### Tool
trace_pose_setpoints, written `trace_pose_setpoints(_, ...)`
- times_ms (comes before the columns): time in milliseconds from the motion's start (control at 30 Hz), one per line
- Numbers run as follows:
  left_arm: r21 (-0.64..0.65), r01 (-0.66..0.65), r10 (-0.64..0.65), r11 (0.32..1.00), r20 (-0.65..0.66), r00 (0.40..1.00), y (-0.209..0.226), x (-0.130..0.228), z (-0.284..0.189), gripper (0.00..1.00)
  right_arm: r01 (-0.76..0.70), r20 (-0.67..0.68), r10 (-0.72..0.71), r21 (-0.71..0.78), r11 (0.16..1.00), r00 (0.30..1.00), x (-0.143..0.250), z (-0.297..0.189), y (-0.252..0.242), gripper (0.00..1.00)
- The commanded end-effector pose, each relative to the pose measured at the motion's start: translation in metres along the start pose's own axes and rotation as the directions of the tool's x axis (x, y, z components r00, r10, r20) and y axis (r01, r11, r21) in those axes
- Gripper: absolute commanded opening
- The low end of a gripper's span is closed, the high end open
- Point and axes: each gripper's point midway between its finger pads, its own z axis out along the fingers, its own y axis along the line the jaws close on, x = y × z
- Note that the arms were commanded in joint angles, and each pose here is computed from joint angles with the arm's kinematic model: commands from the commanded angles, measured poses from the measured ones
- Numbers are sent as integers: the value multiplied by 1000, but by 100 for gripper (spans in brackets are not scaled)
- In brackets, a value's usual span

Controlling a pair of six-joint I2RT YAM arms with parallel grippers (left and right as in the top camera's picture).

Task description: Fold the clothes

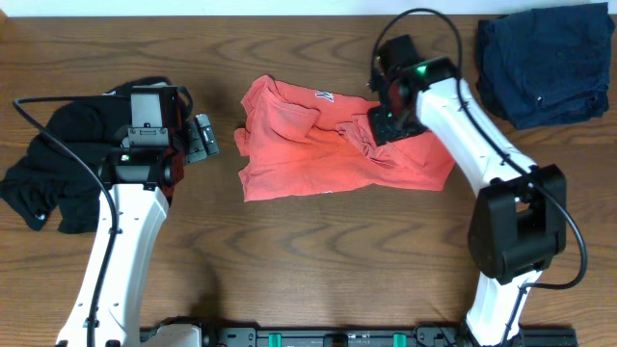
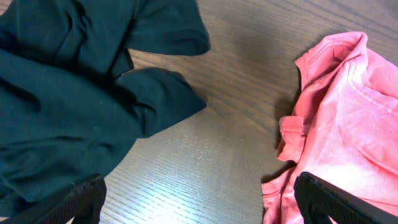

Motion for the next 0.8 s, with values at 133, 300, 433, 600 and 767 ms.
trace_pose_setpoints(133, -9, -14, 14, 1000, 5, 1000, 2, -3, 0, 98, 130, 46, -135, 87, 988, 990, 1, 13, 8, 58)
trace_pose_setpoints(300, -9, -14, 14, 1000, 5, 1000, 2, -3, 0, 98, 146, 78, -159, 151, 978, 984, -3, 25, -2, 57)
trace_pose_setpoints(433, -9, -14, 14, 1000, 5, 1000, 2, -3, 0, 98, 165, 102, -183, 163, 973, 978, -7, 31, -4, 58)
trace_pose_setpoints(600, -9, -14, 14, 1000, 5, 1000, 2, -3, 0, 98, 156, 114, -183, 212, 965, 976, -10, 31, -12, 56)
trace_pose_setpoints(767, -9, -14, 14, 1000, 5, 1000, 2, -3, 0, 98, 139, 138, -177, 246, 959, 975, -17, 31, -19, 54)
